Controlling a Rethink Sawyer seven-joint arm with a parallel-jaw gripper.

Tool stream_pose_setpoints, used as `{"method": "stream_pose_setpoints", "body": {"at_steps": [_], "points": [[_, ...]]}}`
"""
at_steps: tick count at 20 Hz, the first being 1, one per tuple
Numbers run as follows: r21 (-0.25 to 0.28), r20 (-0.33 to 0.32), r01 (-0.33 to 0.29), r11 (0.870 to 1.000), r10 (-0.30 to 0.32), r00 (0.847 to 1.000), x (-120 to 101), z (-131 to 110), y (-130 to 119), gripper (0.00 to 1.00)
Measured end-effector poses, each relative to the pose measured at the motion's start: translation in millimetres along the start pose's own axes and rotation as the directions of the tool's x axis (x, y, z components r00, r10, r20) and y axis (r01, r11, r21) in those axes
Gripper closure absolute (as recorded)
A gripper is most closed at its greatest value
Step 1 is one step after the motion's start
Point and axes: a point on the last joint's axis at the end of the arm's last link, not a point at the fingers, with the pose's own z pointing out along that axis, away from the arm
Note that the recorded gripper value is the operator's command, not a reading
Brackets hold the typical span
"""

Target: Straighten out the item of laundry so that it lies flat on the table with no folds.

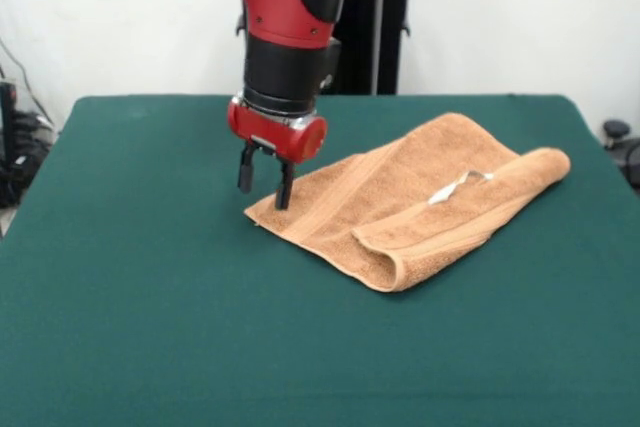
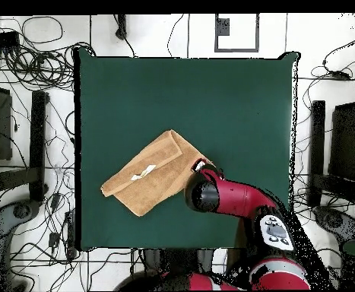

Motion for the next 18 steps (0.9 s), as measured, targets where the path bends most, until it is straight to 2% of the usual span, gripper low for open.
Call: {"method": "stream_pose_setpoints", "body": {"at_steps": [2,7,12,18], "points": [[0.021,-0.057,-0.022,1.000,0.023,0.998,0.7,1.1,-8.5,0.00],[0.025,-0.101,-0.058,0.998,0.060,0.993,-3.2,5.2,-19.2,0.00],[0.007,-0.107,-0.070,0.998,0.070,0.992,-6.2,8.1,-19.3,0.00],[-0.028,-0.058,-0.040,0.999,0.038,0.998,-6.5,7.2,-6.7,0.00]]}}
